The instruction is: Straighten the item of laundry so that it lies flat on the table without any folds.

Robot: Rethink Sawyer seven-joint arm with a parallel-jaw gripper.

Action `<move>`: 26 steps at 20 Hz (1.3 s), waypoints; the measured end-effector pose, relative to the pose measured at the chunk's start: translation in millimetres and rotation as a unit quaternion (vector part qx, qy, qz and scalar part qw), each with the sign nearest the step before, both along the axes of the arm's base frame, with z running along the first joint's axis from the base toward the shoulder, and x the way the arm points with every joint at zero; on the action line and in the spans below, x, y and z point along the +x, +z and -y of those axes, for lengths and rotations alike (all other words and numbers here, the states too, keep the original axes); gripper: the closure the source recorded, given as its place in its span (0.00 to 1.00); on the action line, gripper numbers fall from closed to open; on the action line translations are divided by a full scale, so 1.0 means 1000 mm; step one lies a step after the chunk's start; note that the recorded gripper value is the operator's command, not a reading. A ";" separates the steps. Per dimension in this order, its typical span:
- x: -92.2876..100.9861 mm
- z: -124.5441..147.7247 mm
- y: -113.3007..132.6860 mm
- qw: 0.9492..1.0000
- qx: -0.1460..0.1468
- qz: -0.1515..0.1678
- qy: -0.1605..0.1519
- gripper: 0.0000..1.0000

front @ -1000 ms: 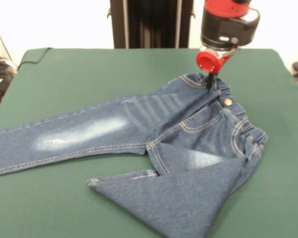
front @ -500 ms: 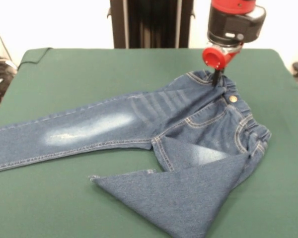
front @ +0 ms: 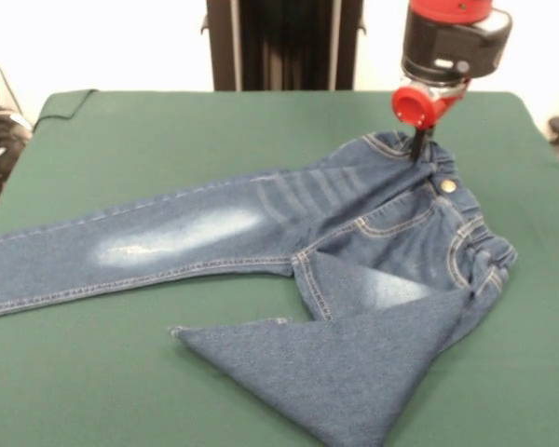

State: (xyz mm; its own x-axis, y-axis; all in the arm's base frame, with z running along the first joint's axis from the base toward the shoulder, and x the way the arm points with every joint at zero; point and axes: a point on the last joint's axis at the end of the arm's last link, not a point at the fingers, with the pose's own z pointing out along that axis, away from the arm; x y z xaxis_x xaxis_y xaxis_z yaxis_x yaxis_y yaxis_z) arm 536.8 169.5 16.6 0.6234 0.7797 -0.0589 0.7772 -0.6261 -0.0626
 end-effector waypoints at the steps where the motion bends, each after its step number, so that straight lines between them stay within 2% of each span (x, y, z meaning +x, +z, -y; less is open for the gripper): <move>1: 0.000 -0.003 0.001 1.000 0.001 0.001 0.000 1.00; 10: -0.007 -0.046 0.008 1.000 0.009 0.011 0.013 1.00; 21: -0.032 -0.094 0.030 0.999 0.011 0.022 0.041 1.00; 22: -0.036 -0.102 0.030 0.999 0.010 0.022 0.041 0.00; 26: -0.037 -0.104 0.031 0.999 0.011 0.020 0.038 0.00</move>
